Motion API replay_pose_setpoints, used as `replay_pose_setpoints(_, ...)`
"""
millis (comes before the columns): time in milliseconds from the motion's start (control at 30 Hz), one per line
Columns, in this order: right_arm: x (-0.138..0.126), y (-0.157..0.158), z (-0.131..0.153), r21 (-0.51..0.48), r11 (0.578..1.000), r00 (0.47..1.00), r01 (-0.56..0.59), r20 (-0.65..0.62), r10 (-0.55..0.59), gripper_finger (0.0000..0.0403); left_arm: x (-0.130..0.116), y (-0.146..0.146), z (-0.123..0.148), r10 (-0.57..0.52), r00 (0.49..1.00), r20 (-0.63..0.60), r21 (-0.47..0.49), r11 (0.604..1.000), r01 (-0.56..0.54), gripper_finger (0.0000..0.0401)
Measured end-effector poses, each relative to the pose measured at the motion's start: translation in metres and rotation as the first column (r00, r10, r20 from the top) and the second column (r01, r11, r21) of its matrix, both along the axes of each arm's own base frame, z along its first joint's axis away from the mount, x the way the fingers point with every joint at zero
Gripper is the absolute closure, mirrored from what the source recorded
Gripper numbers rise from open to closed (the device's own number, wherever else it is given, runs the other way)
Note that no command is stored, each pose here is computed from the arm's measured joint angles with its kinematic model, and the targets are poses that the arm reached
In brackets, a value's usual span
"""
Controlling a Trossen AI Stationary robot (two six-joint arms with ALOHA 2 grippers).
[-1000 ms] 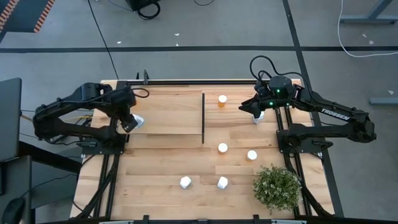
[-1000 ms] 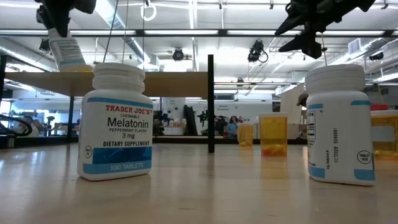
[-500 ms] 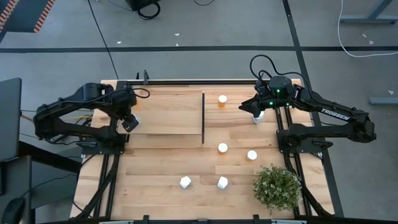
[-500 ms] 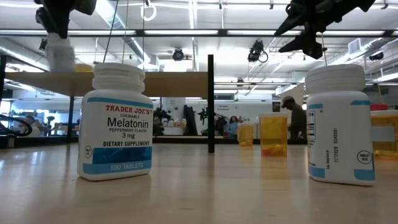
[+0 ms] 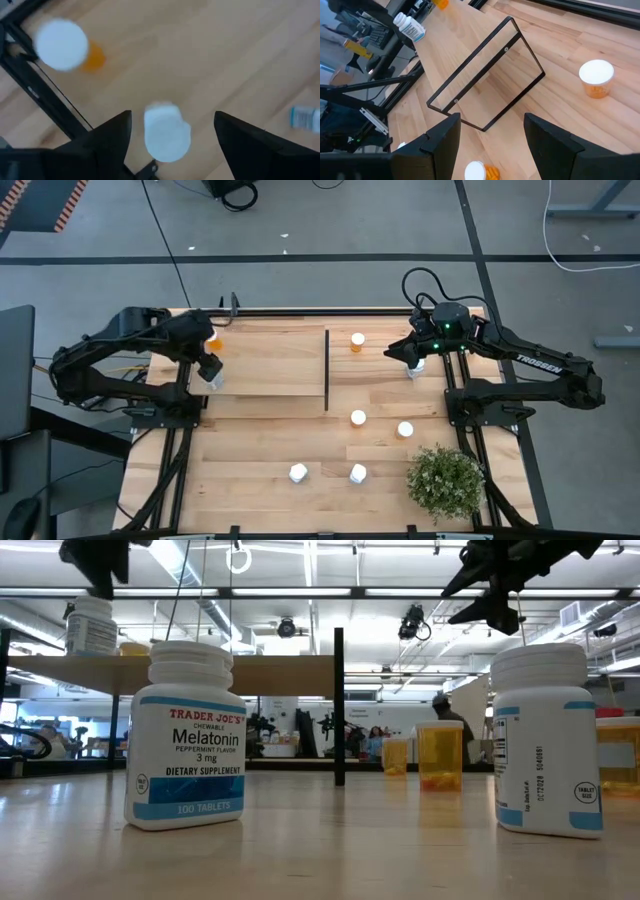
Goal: Pick and place medicine bottles onto shelf by color
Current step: Put the white pill bottle on the shelf
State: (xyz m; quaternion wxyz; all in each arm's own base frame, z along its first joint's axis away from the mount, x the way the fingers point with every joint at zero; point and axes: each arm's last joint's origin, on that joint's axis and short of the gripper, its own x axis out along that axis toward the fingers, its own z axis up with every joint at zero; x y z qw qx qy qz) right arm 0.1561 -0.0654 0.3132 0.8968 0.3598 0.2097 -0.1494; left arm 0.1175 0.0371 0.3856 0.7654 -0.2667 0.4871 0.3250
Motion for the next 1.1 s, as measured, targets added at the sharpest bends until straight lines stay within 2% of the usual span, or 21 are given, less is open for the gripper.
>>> replay_pose_setpoints(133, 0.000, 0.000, 0.000, 0.001, 1.000, 1.000, -0.001, 0.000, 0.001, 0.0177, -0.006, -0.002, 0.024, 0.045, 0.992, 0.114, 0.012, 0.999, -0.047, 0.0133)
replay_pose_setpoints(200, 0.000, 0.000, 0.000, 0.001, 1.000, 1.000, 0.000, 0.000, 0.000, 0.0177, -0.005, -0.006, 0.034, 0.036, 0.985, 0.168, -0.011, 0.999, -0.034, 0.0144)
replay_pose_setpoints(300, 0.000, 0.000, 0.000, 0.001, 1.000, 1.000, -0.001, 0.000, 0.001, 0.0177, -0.004, -0.014, 0.036, 0.007, 0.984, 0.179, -0.066, 0.998, 0.005, 0.0168)
replay_pose_setpoints(467, 0.000, 0.000, 0.000, -0.002, 1.000, 1.000, -0.002, 0.000, 0.002, 0.0177, 0.011, -0.029, 0.012, -0.075, 0.993, 0.089, -0.184, 0.979, 0.091, 0.0229)
replay_pose_setpoints(567, 0.000, 0.000, 0.000, -0.002, 1.000, 1.000, -0.003, 0.000, 0.003, 0.0177, 0.020, -0.037, -0.003, -0.112, 0.994, 0.019, -0.220, 0.969, 0.114, 0.0272)
replay_pose_setpoints(867, 0.000, 0.000, 0.000, -0.016, 1.000, 1.000, -0.010, -0.002, 0.010, 0.0177, 0.037, -0.041, -0.023, -0.165, 0.982, -0.094, -0.212, 0.967, 0.142, 0.0371)
replay_pose_setpoints(1000, 0.000, 0.000, 0.000, -0.016, 1.000, 1.000, -0.010, -0.002, 0.010, 0.0177, 0.040, -0.040, -0.033, -0.158, 0.978, -0.137, -0.215, 0.968, 0.126, 0.0394)
replay_pose_setpoints(1100, 0.000, 0.000, 0.000, -0.016, 1.000, 1.000, -0.010, -0.002, 0.010, 0.0177, 0.039, -0.040, -0.038, -0.157, 0.975, -0.157, -0.217, 0.969, 0.121, 0.0397)
